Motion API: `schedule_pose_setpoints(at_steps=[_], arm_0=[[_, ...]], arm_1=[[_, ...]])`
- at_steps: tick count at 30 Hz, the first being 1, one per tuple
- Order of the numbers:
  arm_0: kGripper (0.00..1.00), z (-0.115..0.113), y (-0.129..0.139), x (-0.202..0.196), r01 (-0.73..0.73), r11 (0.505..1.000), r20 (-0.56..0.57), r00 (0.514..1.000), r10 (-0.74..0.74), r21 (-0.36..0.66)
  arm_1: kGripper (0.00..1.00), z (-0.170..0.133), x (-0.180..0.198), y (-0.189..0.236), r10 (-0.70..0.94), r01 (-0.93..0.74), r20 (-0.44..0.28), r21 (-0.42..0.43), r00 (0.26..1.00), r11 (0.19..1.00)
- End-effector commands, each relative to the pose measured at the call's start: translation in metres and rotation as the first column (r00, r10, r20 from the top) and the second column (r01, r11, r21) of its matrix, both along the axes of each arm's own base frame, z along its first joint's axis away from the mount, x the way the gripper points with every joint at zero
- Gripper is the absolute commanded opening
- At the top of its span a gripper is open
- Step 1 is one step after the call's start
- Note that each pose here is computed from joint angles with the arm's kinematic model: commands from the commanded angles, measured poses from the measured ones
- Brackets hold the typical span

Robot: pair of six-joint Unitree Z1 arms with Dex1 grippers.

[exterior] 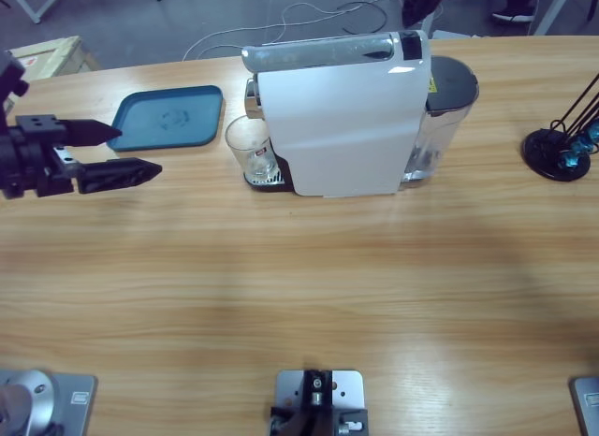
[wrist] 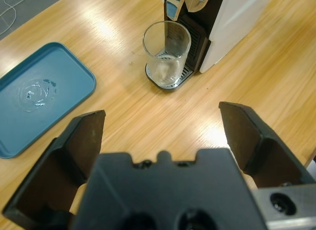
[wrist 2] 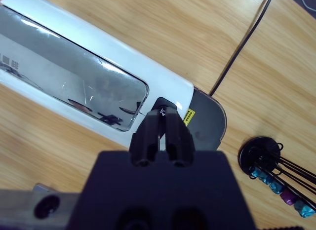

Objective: Pour coffee

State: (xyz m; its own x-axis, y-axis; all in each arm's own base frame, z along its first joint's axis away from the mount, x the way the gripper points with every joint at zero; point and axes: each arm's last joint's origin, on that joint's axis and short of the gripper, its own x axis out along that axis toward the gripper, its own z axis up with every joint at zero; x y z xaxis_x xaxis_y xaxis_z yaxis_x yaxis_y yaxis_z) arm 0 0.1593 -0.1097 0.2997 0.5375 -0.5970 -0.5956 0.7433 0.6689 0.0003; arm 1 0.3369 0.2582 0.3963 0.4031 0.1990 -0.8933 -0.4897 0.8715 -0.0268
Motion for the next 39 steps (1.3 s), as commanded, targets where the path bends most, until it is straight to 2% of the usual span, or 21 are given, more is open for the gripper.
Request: schedule_pose_setpoints(at_steps=[1,21,23,26,27,28,29,39], arm_0=[[1.0,-0.015,-0.002,-0.002,0.022,1.0,-0.052,0.998,-0.022,0.012],[1.0,-0.017,-0.002,-0.003,0.022,1.0,-0.055,0.998,-0.021,0.013],[1.0,-0.017,-0.001,-0.003,0.022,1.0,-0.052,0.998,-0.022,0.012],[1.0,-0.015,0.0,-0.005,0.022,1.0,-0.045,0.999,-0.022,0.007],[1.0,-0.014,0.0,-0.005,0.023,1.0,-0.043,0.999,-0.022,0.004],[1.0,-0.014,0.0,-0.006,0.025,1.0,-0.041,0.999,-0.025,0.003],[1.0,-0.014,-0.001,-0.006,0.028,1.0,-0.039,0.999,-0.028,0.001],[1.0,-0.015,0.002,-0.011,0.025,1.0,-0.042,0.999,-0.025,-0.001]], arm_1=[[0.0,-0.038,0.009,0.011,0.0,-0.007,-0.087,-0.076,0.996,0.997],[0.0,-0.051,0.01,0.012,-0.004,-0.009,-0.121,-0.108,0.993,0.994],[0.0,-0.04,0.005,0.007,-0.008,-0.001,-0.092,-0.104,0.996,0.995],[0.0,0.016,-0.015,-0.008,0.014,-0.013,0.062,-0.013,0.998,1.0],[0.367,0.035,-0.023,-0.014,0.013,-0.015,0.106,0.02,0.994,1.0],[0.947,0.052,-0.033,-0.022,0.007,-0.015,0.142,0.051,0.99,0.999],[1.0,0.06,-0.039,-0.026,0.003,-0.013,0.156,0.067,0.988,0.998],[1.0,0.047,-0.042,-0.019,-0.012,0.005,0.093,0.069,0.996,0.998]])
